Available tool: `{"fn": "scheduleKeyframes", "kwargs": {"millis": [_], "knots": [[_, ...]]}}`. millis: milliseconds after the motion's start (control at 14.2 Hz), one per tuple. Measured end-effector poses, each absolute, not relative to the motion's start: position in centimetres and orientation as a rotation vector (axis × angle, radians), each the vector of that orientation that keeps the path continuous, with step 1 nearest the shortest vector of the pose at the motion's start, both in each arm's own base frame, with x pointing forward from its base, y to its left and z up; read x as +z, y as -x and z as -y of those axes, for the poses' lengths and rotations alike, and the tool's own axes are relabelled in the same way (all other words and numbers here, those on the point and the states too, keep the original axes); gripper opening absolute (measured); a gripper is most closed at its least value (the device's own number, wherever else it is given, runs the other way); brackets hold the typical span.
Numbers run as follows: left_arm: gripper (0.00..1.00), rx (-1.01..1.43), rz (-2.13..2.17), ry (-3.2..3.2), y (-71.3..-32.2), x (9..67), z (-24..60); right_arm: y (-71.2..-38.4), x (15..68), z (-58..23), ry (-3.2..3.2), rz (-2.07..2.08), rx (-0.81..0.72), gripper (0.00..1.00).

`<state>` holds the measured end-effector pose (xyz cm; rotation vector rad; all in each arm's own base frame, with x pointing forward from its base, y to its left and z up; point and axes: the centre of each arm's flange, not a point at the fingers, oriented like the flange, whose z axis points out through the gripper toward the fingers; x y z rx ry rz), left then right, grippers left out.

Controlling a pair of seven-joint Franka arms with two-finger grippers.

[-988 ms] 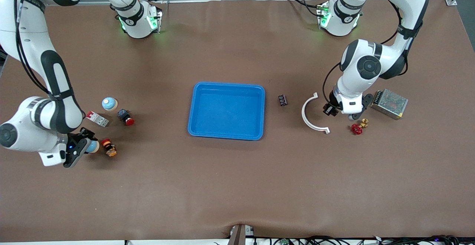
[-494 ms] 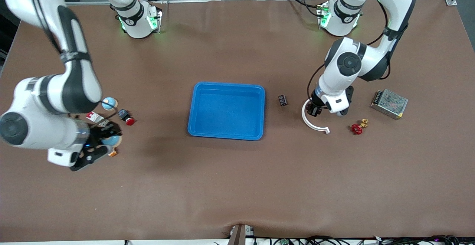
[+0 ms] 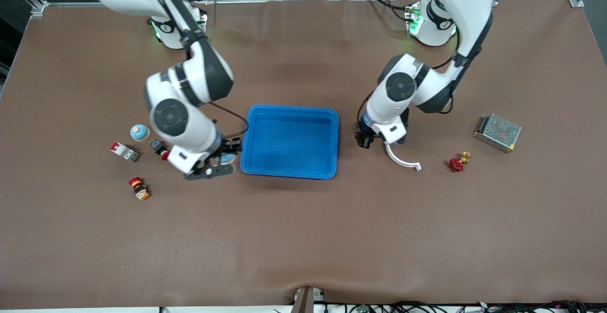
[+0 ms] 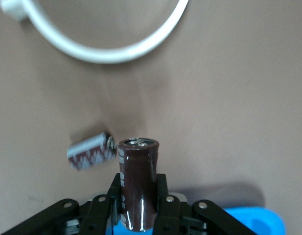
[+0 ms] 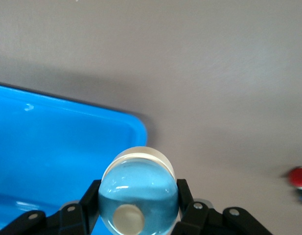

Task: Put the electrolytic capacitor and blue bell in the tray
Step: 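Carry the capacitor and blue bell over the blue tray with both grippers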

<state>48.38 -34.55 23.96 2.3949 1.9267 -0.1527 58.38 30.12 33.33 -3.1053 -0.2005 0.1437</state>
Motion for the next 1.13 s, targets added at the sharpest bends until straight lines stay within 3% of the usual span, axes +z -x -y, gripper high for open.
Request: {"fn": "scheduleKeyframes", "kwargs": {"millis": [494,847,1129], "knots": [[0.30,-0.211,-2.024,-2.290,-45.7,23.3,43.6,-49.7,24.9,-31.0,3.097,0.170,0.021,0.66],[0.30,-0.196,-2.082,-2.267,-44.7,20.9,47.2,-45.2,24.8,-36.0,3.099,0.124,0.021,0.66],[0.30,-0.170,-2.093,-2.285,-44.2,18.3,48.9,-44.3,24.6,-37.2,3.084,0.135,-0.015,0.66]]}}
